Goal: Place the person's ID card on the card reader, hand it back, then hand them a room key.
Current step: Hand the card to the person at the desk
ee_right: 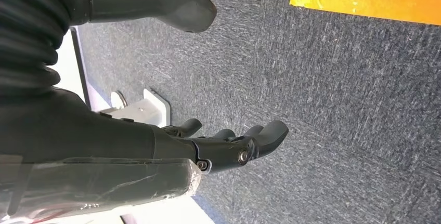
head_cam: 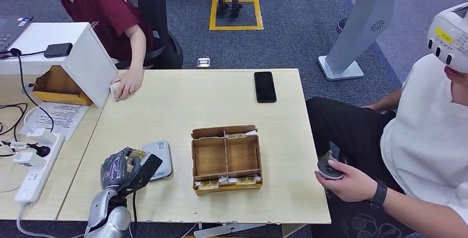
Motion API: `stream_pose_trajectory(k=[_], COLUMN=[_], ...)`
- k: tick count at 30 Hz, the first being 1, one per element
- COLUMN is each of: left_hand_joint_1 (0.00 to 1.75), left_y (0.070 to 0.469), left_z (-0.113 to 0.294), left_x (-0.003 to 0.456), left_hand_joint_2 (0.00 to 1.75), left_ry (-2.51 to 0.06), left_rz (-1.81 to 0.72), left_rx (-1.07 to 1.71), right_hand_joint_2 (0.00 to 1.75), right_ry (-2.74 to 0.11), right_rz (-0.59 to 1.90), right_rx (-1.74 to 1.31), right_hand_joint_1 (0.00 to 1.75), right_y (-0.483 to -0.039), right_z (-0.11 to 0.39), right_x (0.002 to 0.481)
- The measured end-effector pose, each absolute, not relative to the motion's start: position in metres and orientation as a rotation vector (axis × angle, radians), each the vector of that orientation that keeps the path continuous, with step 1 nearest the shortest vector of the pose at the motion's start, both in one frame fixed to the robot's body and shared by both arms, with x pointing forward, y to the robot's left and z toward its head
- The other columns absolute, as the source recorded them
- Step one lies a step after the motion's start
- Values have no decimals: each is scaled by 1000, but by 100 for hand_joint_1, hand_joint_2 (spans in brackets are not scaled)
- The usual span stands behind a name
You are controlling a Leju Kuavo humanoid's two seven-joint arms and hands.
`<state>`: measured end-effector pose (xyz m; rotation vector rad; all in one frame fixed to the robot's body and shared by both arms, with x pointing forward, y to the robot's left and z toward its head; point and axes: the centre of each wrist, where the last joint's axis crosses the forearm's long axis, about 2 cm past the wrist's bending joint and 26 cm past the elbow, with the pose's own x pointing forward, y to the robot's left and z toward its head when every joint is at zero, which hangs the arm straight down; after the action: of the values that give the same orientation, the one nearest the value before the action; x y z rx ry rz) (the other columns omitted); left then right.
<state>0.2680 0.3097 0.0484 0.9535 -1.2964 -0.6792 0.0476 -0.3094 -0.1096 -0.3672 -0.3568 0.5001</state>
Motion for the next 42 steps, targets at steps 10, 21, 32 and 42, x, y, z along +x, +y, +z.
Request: stream_pose_trajectory(k=[10, 21, 32, 42], left_hand_joint_1=[175, 175, 175, 175], left_y=[308, 305, 317, 351], left_z=[48, 49, 86, 134], left_x=[268, 268, 286, 325], left_hand_joint_2=[175, 175, 175, 175], left_ry=[-1410, -1508, -1830, -2004], left_rz=[-487, -246, 317, 357], left_rx=[719, 470, 158, 360], right_hand_joint_2=[175, 175, 175, 175], right_ry=[-355, -355, -352, -357], right_rz=[497, 499, 521, 550], right_rx=[-372, -375, -378, -368], right_hand_joint_1=[0, 0, 0, 0], right_y=[-310, -310, -309, -303], right_z=[-110, -110, -109, -109], right_x=[47, 47, 48, 56])
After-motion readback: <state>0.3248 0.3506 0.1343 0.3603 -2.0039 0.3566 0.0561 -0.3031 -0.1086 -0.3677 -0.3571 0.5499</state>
